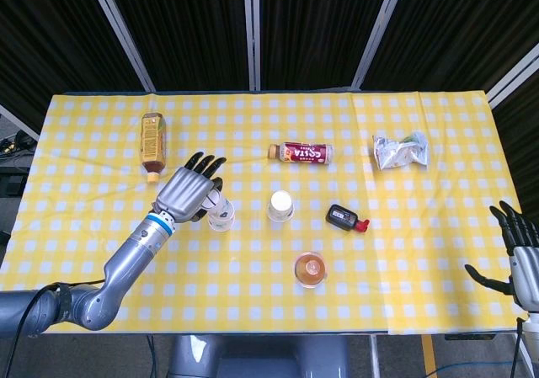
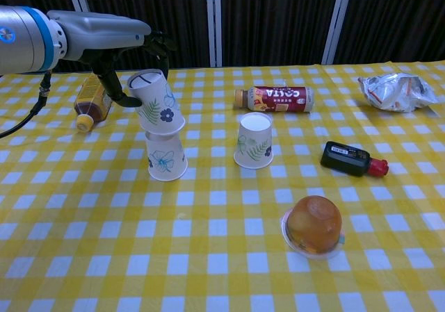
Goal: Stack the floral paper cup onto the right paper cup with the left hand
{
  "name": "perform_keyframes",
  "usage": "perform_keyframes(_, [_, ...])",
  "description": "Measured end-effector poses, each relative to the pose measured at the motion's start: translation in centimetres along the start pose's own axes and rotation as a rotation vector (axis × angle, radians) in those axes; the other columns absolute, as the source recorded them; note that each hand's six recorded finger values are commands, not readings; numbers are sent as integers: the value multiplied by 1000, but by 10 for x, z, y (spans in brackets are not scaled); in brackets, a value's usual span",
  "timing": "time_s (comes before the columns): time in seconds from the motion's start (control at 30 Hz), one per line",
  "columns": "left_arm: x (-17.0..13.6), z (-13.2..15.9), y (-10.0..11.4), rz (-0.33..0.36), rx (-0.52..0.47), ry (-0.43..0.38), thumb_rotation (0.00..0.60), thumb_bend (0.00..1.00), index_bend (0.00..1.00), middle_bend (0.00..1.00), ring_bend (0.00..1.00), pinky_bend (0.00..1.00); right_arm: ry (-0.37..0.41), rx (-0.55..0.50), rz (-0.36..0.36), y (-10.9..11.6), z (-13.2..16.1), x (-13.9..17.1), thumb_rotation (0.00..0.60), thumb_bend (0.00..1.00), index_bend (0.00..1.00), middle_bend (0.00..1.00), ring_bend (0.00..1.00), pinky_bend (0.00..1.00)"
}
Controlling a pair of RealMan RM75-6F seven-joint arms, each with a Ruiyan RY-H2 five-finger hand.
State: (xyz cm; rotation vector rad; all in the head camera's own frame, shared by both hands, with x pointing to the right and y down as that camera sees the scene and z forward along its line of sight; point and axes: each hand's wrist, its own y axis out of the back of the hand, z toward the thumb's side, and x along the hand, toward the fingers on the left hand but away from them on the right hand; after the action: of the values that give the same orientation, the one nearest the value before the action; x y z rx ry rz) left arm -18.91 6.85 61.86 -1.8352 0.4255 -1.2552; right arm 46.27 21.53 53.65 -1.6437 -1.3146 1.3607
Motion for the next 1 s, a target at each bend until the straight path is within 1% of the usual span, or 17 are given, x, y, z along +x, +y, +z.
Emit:
perform_keyframes(0.33, [7,-5,-14,-46,1,31,600,381,387,0,0,0,2,0,9,-2,1,0,600,55,70,0,0,0])
perform_keyframes(0.43, [9,-2,-17,-52,0,28,600,379,346,0,0,0,5,-1,7,-1,2,0,600,56,70,0,0,0])
perform_keyframes(0.47, [10,-1,-18,-55,-5,25,600,376,313,0,0,0,8,-2,5,-1,3,1,600,56,70,0,0,0])
perform_keyframes(0.53, [12,1,-21,-63,-9,24,600,372,279,0,0,0,18,-4,-1,1,5,2,600,56,70,0,0,0])
perform_keyframes(0.63, [14,2,-26,-79,-4,26,600,369,279,0,0,0,27,-5,-7,3,7,4,600,56,69,0,0,0])
perform_keyframes(0.77, [14,1,-32,-105,7,28,600,359,251,0,0,0,22,-11,-11,4,6,4,600,56,69,0,0,0])
perform_keyframes(0.83, [13,1,-32,-105,6,28,600,358,261,0,0,0,23,-12,-15,5,6,4,600,55,69,0,0,0])
perform_keyframes(0.9, [12,0,-30,-100,0,26,600,358,251,0,0,0,23,-13,-18,6,6,4,600,55,70,0,0,0])
perform_keyframes(0.93, [11,0,-28,-98,1,24,600,353,227,0,0,0,23,-14,-18,6,6,4,600,55,70,0,0,0])
perform_keyframes(0.97, [10,-1,-28,-97,3,22,600,320,191,0,0,0,23,-14,-18,6,6,4,600,55,70,0,0,0])
perform_keyframes(1.0, [8,-2,-26,-98,7,21,600,264,146,0,0,0,22,-14,-17,5,6,4,600,56,70,0,0,0])
